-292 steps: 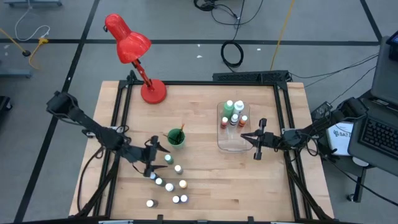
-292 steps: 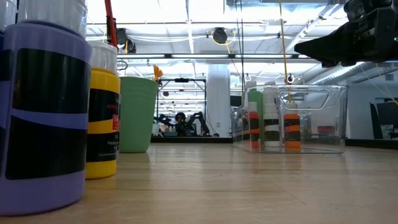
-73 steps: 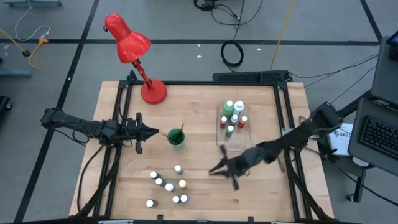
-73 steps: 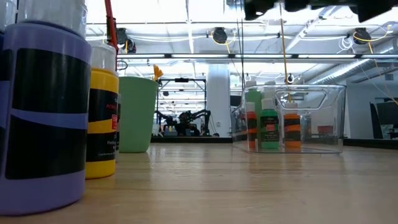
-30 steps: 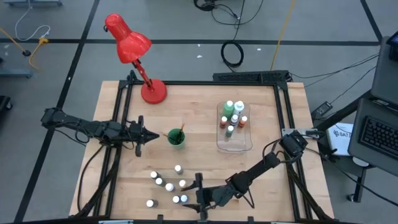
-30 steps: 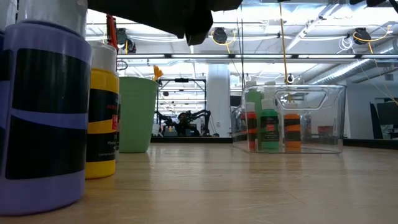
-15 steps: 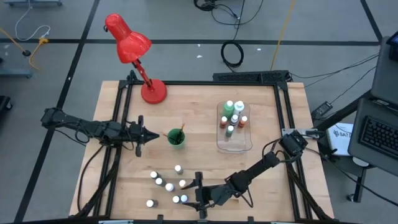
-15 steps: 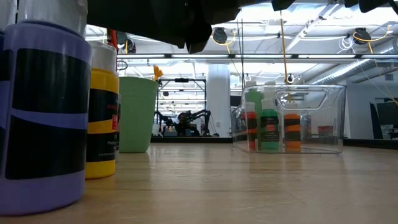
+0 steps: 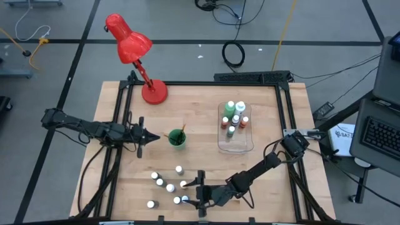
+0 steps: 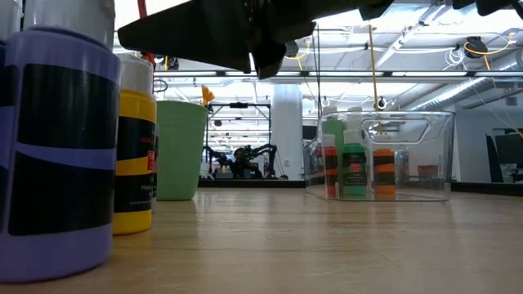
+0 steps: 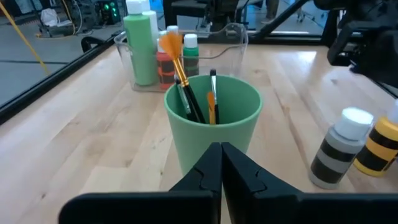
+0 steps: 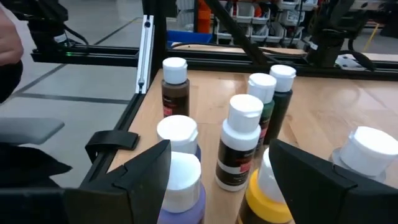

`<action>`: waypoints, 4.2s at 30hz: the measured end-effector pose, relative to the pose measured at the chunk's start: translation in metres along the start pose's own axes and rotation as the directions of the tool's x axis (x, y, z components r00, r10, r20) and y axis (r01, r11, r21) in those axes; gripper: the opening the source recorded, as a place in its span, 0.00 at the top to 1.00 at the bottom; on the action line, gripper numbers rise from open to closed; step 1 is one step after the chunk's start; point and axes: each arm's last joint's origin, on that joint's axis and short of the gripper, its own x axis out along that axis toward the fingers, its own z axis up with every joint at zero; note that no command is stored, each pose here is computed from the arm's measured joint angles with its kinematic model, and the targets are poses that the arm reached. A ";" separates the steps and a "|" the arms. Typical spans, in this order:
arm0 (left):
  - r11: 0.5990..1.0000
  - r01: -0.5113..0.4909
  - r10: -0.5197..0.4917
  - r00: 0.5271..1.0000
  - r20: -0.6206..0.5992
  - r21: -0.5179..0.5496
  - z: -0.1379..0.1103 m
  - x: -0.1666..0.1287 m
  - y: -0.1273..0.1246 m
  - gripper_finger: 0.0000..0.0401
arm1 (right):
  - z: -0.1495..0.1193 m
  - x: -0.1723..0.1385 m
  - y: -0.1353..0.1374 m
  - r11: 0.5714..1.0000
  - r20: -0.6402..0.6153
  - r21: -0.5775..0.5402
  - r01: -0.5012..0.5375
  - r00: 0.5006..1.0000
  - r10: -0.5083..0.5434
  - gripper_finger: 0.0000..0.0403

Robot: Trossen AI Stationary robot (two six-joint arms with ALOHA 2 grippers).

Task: Pick & Place Paint Supplies
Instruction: Put the small purple paint bottle into the transparent bin

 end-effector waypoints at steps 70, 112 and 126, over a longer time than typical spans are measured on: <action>0.997 -0.070 0.070 0.997 0.043 0.010 0.004 0.000 0.002 0.95 | 0.002 -0.004 0.008 0.996 0.035 -0.070 -0.052 0.998 0.055 0.35; 0.997 -0.071 0.070 0.997 0.041 0.017 0.004 0.000 0.002 0.95 | -0.004 0.004 -0.003 0.979 -0.069 -0.083 -0.187 0.981 0.181 0.58; 0.997 -0.071 0.071 0.997 0.036 0.016 0.003 0.000 0.002 0.95 | 0.015 -0.018 0.015 0.980 -0.050 -0.141 -0.139 0.990 0.133 0.74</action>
